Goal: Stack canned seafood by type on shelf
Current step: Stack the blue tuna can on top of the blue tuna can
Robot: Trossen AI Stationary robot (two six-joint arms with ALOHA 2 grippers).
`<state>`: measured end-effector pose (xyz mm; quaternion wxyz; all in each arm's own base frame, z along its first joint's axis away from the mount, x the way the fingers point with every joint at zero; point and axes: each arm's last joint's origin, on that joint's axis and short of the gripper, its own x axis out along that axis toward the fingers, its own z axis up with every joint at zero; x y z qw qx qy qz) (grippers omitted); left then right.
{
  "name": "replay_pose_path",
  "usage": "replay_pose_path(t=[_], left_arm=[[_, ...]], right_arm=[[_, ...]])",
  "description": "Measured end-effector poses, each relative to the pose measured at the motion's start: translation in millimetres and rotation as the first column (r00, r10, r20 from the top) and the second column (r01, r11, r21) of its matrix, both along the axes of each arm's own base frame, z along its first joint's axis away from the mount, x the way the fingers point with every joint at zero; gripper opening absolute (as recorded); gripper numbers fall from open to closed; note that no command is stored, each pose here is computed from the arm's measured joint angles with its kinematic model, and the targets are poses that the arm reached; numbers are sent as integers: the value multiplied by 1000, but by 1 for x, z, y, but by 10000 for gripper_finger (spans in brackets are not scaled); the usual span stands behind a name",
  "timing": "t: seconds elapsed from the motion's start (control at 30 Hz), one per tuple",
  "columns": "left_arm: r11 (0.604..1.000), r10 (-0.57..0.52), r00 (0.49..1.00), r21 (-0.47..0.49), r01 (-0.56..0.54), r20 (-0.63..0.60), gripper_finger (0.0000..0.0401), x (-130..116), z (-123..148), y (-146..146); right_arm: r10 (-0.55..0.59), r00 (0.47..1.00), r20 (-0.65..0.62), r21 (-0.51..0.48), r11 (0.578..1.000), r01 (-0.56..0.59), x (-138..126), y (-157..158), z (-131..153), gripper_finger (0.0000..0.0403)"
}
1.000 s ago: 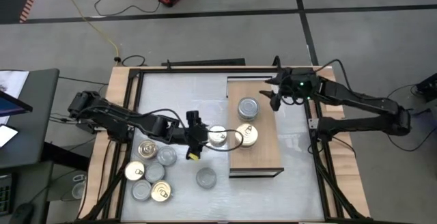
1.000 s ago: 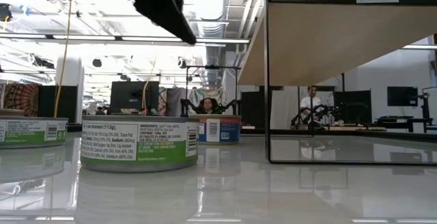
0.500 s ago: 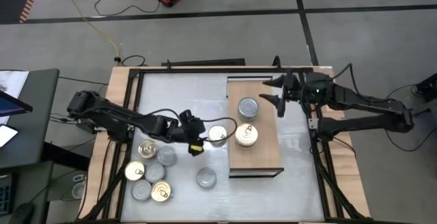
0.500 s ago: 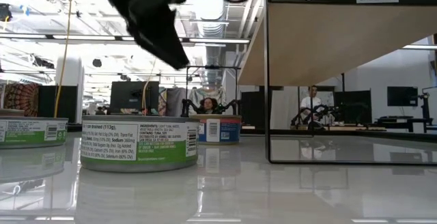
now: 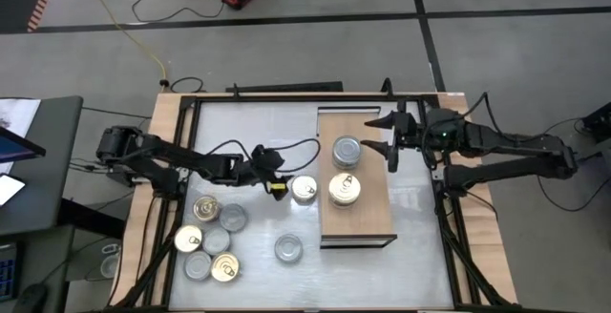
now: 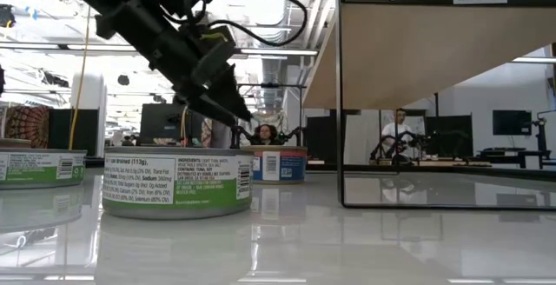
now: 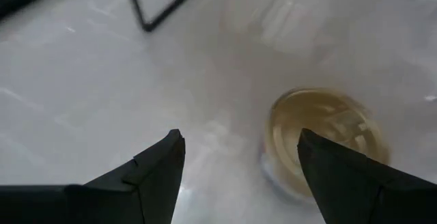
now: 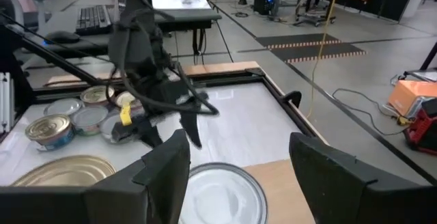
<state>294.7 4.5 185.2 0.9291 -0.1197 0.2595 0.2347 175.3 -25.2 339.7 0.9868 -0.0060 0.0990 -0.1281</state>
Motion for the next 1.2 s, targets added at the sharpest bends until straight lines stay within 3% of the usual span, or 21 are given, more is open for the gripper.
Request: replay_pose_path(t=[0.23,0.7,1.2], left_arm=[[998,-30,997,-46,33,73,271,18,-18,1],[997,-47,998,-57,45,-32,271,35,-48,0],[993,117,961,44,-110,-251,265,2,-29,15]], right_arm=[[0,1000,-7,-1,1000,0,1,0,-1,276],[-1,1000,-22,4,1000,1,3,0,-3,276],[-3,999,-49,23,1000,4,2,0,-6,276]])
